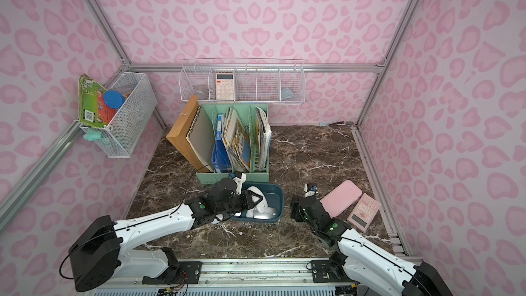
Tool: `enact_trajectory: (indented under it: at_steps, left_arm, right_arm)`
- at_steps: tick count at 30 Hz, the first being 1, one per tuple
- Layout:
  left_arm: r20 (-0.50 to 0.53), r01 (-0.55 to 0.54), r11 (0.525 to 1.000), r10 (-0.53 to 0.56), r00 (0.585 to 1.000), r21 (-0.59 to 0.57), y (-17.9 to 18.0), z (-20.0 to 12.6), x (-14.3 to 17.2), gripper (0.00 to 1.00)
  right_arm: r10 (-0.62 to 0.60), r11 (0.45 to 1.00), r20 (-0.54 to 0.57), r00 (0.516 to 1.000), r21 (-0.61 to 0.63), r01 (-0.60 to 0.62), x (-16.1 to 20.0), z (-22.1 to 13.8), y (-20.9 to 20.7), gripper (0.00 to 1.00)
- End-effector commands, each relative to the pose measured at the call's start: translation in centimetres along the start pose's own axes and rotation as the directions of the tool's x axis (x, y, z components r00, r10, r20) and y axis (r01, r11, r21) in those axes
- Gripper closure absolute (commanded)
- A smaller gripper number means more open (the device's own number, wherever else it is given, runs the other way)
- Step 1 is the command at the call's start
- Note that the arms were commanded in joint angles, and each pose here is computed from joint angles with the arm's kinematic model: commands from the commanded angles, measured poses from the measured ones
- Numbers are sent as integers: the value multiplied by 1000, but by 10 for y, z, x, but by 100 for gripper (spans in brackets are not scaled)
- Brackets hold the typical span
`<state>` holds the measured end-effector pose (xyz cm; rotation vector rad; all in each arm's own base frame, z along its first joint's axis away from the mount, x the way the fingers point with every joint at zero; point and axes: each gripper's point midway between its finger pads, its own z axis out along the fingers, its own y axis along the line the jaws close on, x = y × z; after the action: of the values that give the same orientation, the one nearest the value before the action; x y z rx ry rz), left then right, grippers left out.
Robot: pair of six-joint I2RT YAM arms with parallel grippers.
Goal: Take out the mouse from the storage box
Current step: Place the mouse at the center of the board.
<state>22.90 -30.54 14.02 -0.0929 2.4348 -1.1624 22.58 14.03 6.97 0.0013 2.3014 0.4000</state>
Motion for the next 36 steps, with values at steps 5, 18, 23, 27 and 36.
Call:
enact_trajectory:
  at_steps: [5, 18, 23, 27, 36]
  left_arm:
    - [-33, 25, 994, -29, 999, -109, 29, -32, 21, 70]
    - [21, 101, 974, -99, 995, -202, 70, -89, 52, 71]
    - [56, 173, 963, -165, 985, -206, 93, -103, 62, 71]
    - [81, 228, 947, -215, 973, -226, 112, -113, 70, 71]
    - [109, 345, 883, -327, 939, -319, 157, -132, 93, 71]
  right_arm:
    - [22, 1000, 13, 1000, -11, -22, -5, -1, 3, 17]
    - [13, 1000, 3, 1000, -13, -13, -4, 2, 5, 17]
    - [14, 1000, 1, 1000, -15, -14, -3, 2, 5, 17]
    - [13, 1000, 2, 1000, -13, -13, -3, 2, 5, 17]
    - [-6, 1000, 0, 1000, -2, 6, -7, 0, 5, 17]
